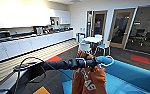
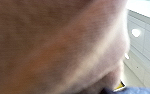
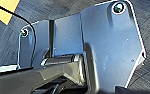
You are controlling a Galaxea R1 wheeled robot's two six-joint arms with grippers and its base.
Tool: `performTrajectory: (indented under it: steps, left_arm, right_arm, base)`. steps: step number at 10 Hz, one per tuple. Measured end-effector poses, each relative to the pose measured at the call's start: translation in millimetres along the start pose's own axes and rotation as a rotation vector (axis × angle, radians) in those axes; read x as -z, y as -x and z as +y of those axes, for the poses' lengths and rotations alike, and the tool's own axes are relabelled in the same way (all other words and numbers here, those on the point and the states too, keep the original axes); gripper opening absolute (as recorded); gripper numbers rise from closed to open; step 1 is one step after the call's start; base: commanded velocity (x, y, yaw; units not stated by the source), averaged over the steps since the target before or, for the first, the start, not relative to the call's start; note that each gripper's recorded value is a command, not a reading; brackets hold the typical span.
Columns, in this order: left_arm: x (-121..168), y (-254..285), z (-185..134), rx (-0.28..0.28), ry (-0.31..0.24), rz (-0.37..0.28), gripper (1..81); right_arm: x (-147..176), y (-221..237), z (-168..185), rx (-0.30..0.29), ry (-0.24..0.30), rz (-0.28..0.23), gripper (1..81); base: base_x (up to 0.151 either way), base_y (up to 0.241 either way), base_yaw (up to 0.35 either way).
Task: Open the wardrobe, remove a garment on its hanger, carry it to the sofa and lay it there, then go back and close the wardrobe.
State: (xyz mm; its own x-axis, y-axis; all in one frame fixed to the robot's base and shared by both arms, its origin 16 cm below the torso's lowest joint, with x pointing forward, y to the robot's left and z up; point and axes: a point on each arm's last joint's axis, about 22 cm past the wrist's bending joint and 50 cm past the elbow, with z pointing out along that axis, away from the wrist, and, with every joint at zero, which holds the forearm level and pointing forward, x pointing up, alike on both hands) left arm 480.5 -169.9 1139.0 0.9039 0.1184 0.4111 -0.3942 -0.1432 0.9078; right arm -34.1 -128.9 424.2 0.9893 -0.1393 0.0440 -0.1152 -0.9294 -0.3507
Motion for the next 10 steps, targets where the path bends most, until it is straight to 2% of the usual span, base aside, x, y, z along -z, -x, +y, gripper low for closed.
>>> performTrajectory:
  steps: [2,6,10]
  left_arm:
    - [0,0,0,-0.001,-0.002,0.000,1.0]
    - [2,-1,-1,-0.001,-0.003,0.002,1.0]
    - [12,6,2,-0.024,0.004,-0.009,1.0]
  right_arm:
    - [0,0,0,0.000,0.000,0.000,81.1]
    - [0,0,0,0.000,0.000,0.001,81.1]
    - [0,0,0,0.000,0.000,0.000,81.1]
  base:
    - [0.000,0.000,-0.175]
    - [0.000,0.000,0.000]
    - [0.000,0.000,0.000]
